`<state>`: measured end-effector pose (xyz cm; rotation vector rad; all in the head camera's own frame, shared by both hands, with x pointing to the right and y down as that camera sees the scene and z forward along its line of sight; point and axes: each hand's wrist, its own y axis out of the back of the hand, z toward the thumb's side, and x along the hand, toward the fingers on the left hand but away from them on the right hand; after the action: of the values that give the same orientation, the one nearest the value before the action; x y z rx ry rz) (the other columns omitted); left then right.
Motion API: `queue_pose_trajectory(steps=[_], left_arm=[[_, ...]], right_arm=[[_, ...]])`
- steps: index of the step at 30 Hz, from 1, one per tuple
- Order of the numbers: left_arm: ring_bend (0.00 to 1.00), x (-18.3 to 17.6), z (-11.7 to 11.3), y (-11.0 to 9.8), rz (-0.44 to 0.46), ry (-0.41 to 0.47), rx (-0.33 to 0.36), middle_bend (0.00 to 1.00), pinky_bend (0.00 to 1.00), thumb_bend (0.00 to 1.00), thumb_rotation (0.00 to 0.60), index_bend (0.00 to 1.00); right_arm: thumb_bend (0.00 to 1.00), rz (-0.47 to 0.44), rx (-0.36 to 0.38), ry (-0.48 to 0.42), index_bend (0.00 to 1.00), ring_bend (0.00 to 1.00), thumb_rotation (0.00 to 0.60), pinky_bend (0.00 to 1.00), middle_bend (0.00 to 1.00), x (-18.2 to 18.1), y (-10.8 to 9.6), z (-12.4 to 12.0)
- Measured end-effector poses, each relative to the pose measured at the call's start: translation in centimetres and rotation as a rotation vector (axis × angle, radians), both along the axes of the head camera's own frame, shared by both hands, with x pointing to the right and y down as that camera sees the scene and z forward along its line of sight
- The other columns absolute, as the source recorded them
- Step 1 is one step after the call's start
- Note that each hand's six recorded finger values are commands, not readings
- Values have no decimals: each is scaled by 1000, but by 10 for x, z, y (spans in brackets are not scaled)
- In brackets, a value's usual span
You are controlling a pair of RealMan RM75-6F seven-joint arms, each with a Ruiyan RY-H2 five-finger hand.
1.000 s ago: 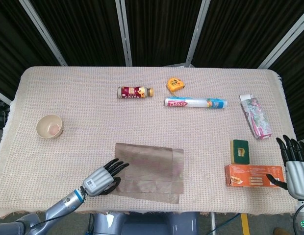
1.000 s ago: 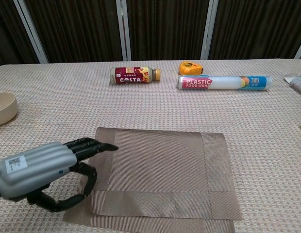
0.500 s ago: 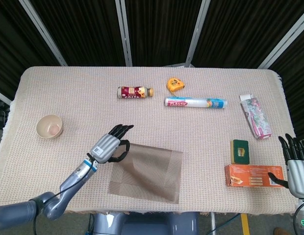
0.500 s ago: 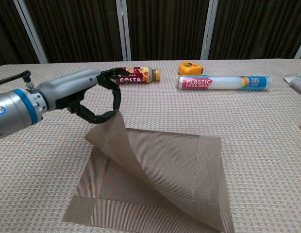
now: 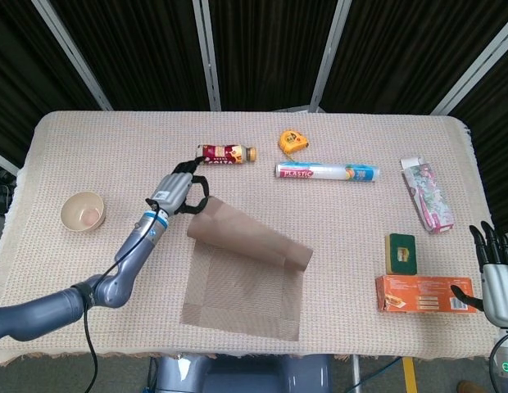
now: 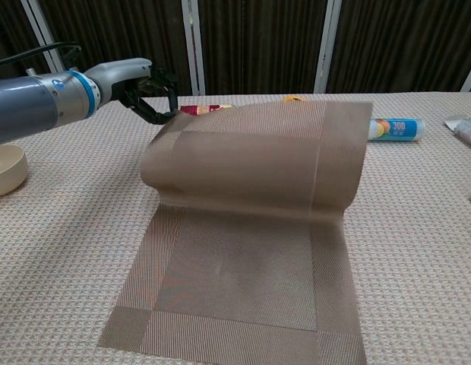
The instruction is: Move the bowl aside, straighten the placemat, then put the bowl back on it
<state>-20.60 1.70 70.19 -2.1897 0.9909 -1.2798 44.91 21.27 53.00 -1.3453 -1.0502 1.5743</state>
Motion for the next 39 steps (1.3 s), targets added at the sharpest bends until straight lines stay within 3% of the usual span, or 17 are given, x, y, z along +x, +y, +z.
queue_pose_trajectory(steps=[5,6,8,9,11,17,25,30,39], left_arm=[[0,-31,9,-23,-91,-47,-1,0,0,586,600,737],[0,-37,11,-26,-102,-58,-1,0,0,545,600,650],[0,-52,14,-30,-126,-84,-2,0,0,338,600,316],[0,-60,16,-30,-132,-99,-2,0,0,180,600,126],[0,-77,22,-28,-133,-145,-4,0,0,44,600,0],[0,-127,26,-12,-122,-275,8,0,0,19,600,0],[0,-166,-10,-2,-120,-329,136,0,0,19,600,0],[0,-183,-38,15,-108,-341,195,0,0,20,600,0],[0,-221,-100,75,-133,-409,283,0,0,21,600,0]], right_arm=[[0,-1,-6,6,0,0,600,0,0,-1,1,3],[0,-2,-8,7,0,0,600,0,0,-2,1,3],[0,-3,-12,10,0,0,600,0,0,-3,2,5],[0,-4,-13,11,0,0,600,0,0,-3,2,5],[0,-6,-16,16,0,0,600,0,0,-3,2,6],[0,-12,-37,19,0,0,600,0,0,-5,4,11],[0,-83,-91,-16,0,0,600,0,0,-19,1,25],[0,-210,-149,-87,22,0,600,0,0,-41,-8,36],[0,-509,-293,-246,37,0,600,0,0,-100,-26,60]])
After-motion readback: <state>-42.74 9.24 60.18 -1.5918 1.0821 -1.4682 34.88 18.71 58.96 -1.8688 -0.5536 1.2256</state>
